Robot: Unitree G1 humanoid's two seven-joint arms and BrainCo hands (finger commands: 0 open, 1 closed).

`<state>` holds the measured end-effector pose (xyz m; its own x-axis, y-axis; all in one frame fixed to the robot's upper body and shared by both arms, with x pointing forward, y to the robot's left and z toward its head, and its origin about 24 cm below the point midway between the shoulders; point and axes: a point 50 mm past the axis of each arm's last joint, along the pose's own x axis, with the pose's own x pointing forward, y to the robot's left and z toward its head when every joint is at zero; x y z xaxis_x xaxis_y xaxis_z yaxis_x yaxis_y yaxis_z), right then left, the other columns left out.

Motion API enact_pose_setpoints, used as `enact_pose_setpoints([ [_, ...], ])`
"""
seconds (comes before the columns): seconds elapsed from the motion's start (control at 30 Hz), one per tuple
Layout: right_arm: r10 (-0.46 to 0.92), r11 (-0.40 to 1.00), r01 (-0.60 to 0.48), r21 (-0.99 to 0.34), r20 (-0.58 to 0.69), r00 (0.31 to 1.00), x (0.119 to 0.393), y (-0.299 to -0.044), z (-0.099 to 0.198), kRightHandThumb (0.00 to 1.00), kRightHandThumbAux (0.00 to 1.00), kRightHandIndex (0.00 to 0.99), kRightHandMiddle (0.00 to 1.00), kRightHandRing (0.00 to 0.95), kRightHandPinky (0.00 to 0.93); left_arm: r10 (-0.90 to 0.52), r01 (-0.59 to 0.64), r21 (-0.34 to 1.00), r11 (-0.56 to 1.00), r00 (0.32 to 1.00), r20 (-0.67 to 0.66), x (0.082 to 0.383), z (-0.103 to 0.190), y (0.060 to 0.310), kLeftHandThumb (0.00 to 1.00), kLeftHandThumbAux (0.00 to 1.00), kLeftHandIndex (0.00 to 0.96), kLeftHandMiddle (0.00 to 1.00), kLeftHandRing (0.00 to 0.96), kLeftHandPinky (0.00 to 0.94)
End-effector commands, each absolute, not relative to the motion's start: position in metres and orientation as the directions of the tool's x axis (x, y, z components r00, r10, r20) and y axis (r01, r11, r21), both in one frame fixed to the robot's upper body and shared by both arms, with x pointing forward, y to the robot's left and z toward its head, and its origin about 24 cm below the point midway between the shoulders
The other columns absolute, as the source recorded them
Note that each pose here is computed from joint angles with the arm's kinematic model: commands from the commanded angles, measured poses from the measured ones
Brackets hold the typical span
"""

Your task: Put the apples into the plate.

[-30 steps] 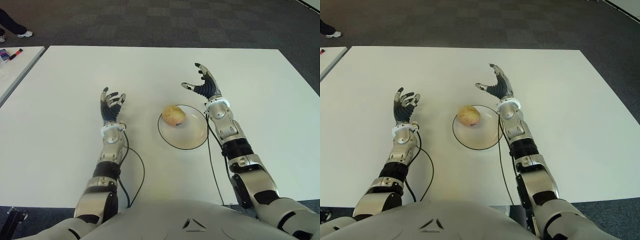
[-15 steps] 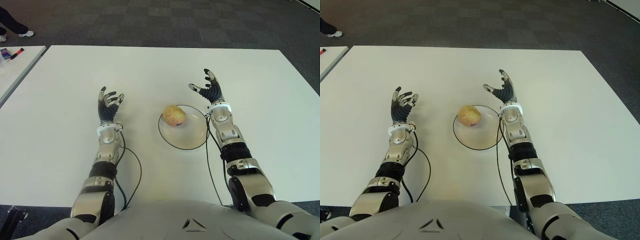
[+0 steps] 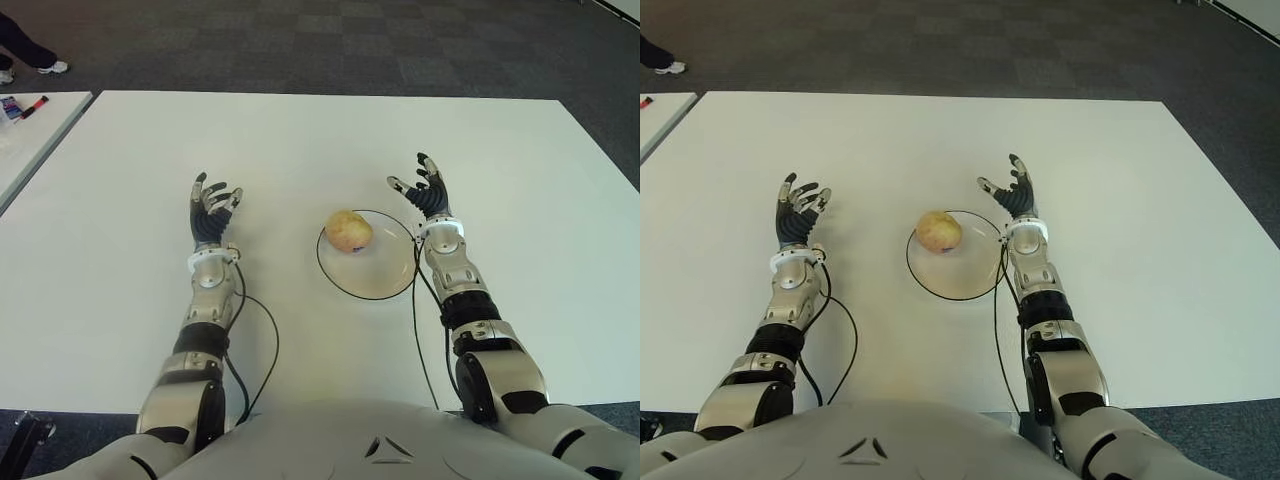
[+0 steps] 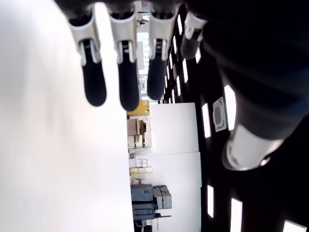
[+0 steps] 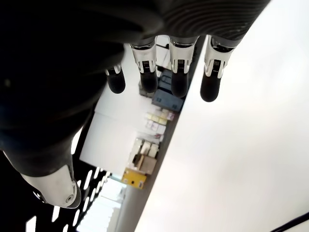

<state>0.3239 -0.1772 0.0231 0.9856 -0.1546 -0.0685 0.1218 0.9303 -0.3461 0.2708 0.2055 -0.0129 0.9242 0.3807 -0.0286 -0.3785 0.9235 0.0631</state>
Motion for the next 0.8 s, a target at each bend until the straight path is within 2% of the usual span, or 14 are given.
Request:
enact_pose_setpoints([
  [0.03,-0.190,0.940,0.149,-0.305,-0.107,0.976,0.317,-0.185,0.008,0.150,0.687,0.000,0.030,0.071,0.144,0.375,-0.372,0.056,0.926,0.926,-0.039,0.270,-0.015,0.210,0.191,0.704,0.083,0.266,0.332,0.394],
  [0.27,-0.226,0.954,0.195,-0.226,-0.119,0.967,0.315,-0.187,-0.001,0.125,0.676,0.000,0.029,0.070,0.150,0.366,-0.365,0.041,0.930,0.930,-0.023,0.270,-0.015,0.213,0.194,0.689,0.095,0.260,0.317,0.374],
  [0.43,-0.263,0.959,0.241,-0.149,-0.155,0.952,0.307,-0.195,-0.017,0.129,0.686,0.000,0.038,0.081,0.164,0.359,-0.359,0.029,0.933,0.933,-0.007,0.271,-0.014,0.214,0.189,0.679,0.096,0.258,0.310,0.359],
  [0.8,-0.294,0.956,0.288,-0.063,-0.126,0.948,0.304,-0.193,-0.020,0.117,0.686,0.000,0.060,0.102,0.188,0.351,-0.351,0.005,0.936,0.936,0.034,0.271,-0.013,0.215,0.189,0.680,0.105,0.260,0.315,0.367],
])
